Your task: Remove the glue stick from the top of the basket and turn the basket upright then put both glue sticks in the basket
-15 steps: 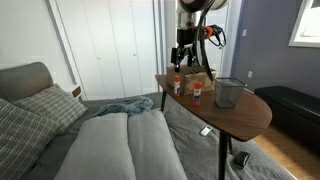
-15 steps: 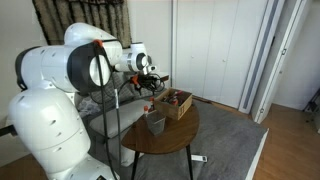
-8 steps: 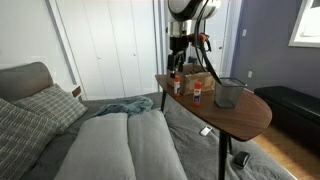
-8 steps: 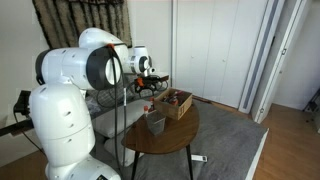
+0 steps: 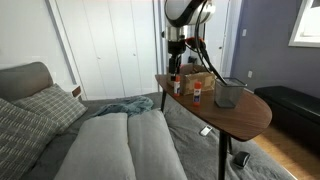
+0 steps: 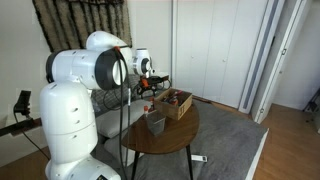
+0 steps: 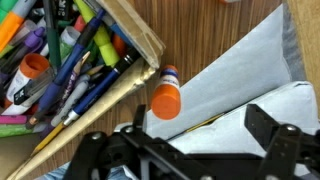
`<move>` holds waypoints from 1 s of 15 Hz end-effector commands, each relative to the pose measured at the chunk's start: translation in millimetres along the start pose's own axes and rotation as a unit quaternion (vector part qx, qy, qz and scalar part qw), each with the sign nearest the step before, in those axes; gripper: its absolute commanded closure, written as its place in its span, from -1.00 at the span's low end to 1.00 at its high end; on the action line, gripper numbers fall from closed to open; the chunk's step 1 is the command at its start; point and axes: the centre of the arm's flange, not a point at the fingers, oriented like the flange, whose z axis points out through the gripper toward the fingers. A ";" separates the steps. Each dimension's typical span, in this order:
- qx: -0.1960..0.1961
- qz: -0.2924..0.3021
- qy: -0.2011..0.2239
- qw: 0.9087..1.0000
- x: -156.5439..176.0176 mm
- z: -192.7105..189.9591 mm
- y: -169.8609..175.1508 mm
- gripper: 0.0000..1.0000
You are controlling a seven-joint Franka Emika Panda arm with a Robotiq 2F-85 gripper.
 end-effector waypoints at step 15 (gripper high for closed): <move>-0.005 -0.047 -0.033 0.998 9.6 14.0 13.5 0.02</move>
